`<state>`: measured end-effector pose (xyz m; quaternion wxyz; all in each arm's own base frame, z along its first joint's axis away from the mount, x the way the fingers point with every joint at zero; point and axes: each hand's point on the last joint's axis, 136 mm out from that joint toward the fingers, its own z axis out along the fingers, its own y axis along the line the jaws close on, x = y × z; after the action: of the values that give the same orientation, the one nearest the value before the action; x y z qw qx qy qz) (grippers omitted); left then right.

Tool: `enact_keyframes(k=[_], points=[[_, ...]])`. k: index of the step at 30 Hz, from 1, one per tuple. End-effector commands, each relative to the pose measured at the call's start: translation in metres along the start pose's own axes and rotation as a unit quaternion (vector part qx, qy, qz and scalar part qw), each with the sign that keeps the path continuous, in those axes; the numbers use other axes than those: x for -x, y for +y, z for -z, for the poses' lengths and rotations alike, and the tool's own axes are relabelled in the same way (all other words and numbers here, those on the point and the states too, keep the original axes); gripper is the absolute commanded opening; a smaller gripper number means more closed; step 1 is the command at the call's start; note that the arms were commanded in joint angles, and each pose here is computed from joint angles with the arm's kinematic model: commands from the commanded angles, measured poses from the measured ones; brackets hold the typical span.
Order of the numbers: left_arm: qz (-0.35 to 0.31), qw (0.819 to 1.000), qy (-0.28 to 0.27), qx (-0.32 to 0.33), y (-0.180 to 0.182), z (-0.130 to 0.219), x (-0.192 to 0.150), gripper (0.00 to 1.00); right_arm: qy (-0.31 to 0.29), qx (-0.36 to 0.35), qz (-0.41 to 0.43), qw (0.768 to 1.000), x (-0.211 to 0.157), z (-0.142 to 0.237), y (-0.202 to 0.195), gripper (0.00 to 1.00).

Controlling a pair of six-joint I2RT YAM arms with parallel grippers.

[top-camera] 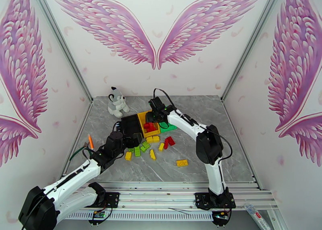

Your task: Sort the legos into containers by color

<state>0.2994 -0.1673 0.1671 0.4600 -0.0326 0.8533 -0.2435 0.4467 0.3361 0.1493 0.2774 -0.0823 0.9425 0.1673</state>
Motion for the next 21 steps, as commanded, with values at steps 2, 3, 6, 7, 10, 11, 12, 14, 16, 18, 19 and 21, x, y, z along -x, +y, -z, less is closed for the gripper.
enact_keyframes(k=[2, 3, 6, 7, 10, 11, 12, 14, 16, 18, 19, 21], points=[[-0.001, 1.000, -0.004, -0.008, -0.001, 0.008, 0.002, 0.99, 0.004, -0.013, 0.005, 1.000, 0.002, 0.018, 0.000, 0.62], [-0.001, 1.000, -0.005, -0.009, -0.002, 0.009, 0.002, 0.99, 0.004, -0.013, 0.005, 1.000, 0.000, 0.023, -0.001, 0.63], [-0.002, 1.000, -0.005, -0.016, -0.004, 0.010, 0.003, 0.99, 0.000, -0.012, 0.009, 1.000, -0.012, 0.038, -0.007, 0.64], [-0.003, 1.000, -0.003, -0.018, -0.005, 0.010, 0.002, 0.99, 0.002, -0.014, 0.010, 1.000, -0.019, 0.044, -0.012, 0.64], [-0.004, 1.000, 0.004, -0.023, -0.008, 0.007, -0.001, 0.99, 0.009, -0.025, 0.016, 1.000, -0.041, 0.055, -0.026, 0.64], [-0.005, 1.000, 0.007, -0.024, -0.010, 0.005, -0.003, 0.99, 0.011, -0.027, 0.018, 0.999, -0.048, 0.060, -0.030, 0.64], [-0.007, 1.000, 0.011, -0.025, -0.011, 0.004, -0.004, 0.99, 0.013, -0.029, 0.019, 0.999, -0.054, 0.062, -0.034, 0.63], [-0.010, 0.999, 0.020, -0.027, -0.014, 0.000, -0.009, 0.99, 0.017, -0.035, 0.019, 0.999, -0.070, 0.068, -0.043, 0.61], [-0.017, 0.999, 0.030, -0.031, -0.019, -0.005, -0.014, 0.99, 0.021, -0.035, 0.018, 0.999, -0.083, 0.070, -0.049, 0.59], [-0.026, 0.998, 0.039, -0.033, -0.025, -0.009, -0.020, 0.99, 0.029, -0.039, 0.015, 0.999, -0.096, 0.068, -0.056, 0.56], [-0.030, 0.998, 0.044, -0.035, -0.027, -0.011, -0.023, 0.99, 0.033, -0.043, 0.014, 0.998, -0.102, 0.067, -0.060, 0.55], [-0.037, 0.997, 0.053, -0.036, -0.032, -0.015, -0.028, 0.99, 0.038, -0.060, 0.014, 0.997, -0.110, 0.063, -0.070, 0.54]])
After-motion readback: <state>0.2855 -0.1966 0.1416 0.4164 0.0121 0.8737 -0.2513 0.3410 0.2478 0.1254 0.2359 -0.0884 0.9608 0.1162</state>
